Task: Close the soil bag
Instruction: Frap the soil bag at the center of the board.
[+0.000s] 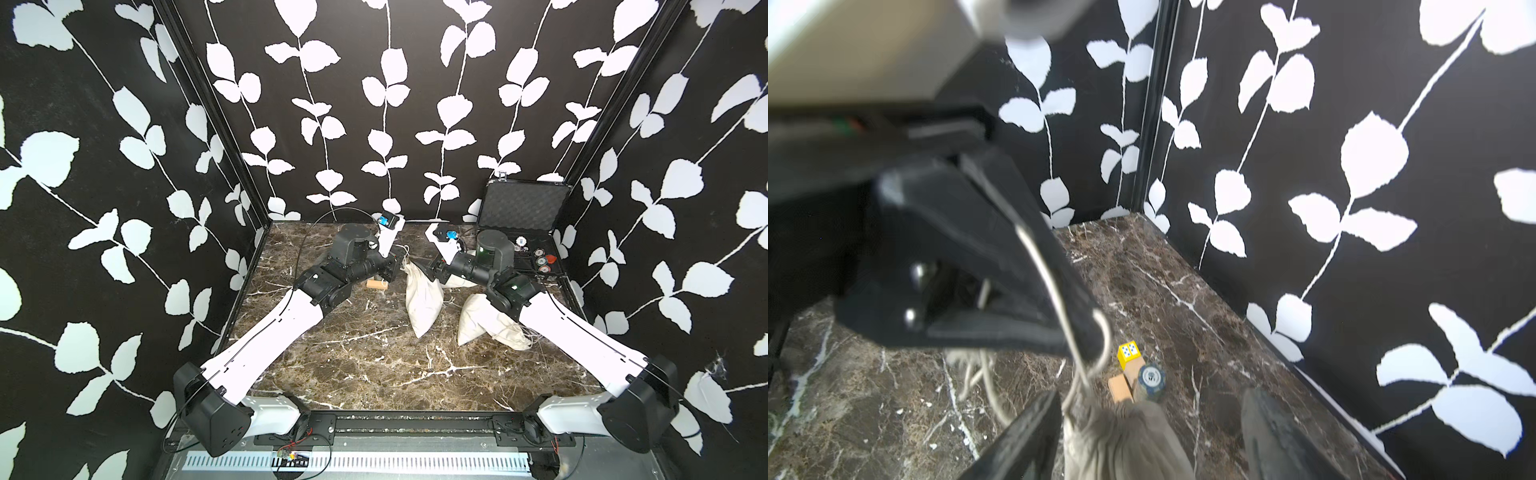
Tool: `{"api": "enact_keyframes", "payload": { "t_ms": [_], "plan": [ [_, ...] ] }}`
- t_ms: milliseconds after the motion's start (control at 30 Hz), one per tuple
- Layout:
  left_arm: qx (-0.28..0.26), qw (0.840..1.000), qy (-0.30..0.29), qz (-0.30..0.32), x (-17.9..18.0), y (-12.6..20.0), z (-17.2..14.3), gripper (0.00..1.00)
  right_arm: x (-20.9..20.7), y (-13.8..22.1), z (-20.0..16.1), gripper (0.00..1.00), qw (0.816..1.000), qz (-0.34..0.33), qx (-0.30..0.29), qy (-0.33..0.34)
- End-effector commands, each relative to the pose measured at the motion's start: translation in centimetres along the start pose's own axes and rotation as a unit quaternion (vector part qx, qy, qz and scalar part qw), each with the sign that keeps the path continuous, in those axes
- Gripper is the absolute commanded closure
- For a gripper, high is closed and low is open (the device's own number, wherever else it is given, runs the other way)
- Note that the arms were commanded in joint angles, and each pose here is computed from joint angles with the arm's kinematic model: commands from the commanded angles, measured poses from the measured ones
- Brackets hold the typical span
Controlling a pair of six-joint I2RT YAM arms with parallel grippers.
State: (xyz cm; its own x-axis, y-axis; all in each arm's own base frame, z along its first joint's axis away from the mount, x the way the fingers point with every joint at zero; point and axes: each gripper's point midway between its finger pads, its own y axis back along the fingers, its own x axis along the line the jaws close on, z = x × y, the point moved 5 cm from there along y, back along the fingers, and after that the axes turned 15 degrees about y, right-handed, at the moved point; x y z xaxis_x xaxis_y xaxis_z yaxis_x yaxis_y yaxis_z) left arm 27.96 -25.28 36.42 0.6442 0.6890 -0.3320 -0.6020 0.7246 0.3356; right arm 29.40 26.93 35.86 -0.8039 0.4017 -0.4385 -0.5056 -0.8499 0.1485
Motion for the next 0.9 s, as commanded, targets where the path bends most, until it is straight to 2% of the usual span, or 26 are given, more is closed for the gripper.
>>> {"api": "enact_keyframes", "payload": {
  "t_ms": [0,133,200,433,533,633,800,867],
  "plan": [
    [0.003,1.0,-0.015,-0.014,-0.9,1.1,1.1,1.0,0.4,-1.0,0.5,0.32,1.0,0.018,-0.004,0.001],
    [0.022,0.999,-0.033,-0.02,-1.6,2.1,1.8,1.0,0.4,-1.5,-0.1,0.44,1.0,0.019,0.014,-0.001],
    [0.038,0.998,-0.047,-0.017,-1.8,2.8,2.2,1.0,0.4,-1.3,-0.5,0.46,1.0,0.014,0.019,-0.001],
    [0.116,0.991,-0.069,-0.026,-2.5,3.6,2.5,1.0,1.9,-0.8,-0.6,0.41,0.999,0.036,0.008,-0.009],
    [0.13,0.989,-0.066,-0.033,-2.6,3.3,2.5,1.0,2.4,-1.1,-0.4,0.37,0.999,0.039,0.003,-0.01],
    [0.128,0.989,-0.061,-0.042,-2.8,3.2,2.6,1.0,2.3,-1.8,-0.6,0.38,0.999,0.023,-0.012,-0.02],
    [0.115,0.99,-0.057,-0.052,-3.2,3.3,3.0,1.0,2.1,-3.3,-0.5,0.5,0.999,0.03,-0.028,-0.034],
    [0.107,0.991,-0.056,-0.057,-3.5,3.7,3.4,1.0,2.1,-3.9,-0.4,0.61,0.998,0.037,-0.029,-0.037]
  ]
}}
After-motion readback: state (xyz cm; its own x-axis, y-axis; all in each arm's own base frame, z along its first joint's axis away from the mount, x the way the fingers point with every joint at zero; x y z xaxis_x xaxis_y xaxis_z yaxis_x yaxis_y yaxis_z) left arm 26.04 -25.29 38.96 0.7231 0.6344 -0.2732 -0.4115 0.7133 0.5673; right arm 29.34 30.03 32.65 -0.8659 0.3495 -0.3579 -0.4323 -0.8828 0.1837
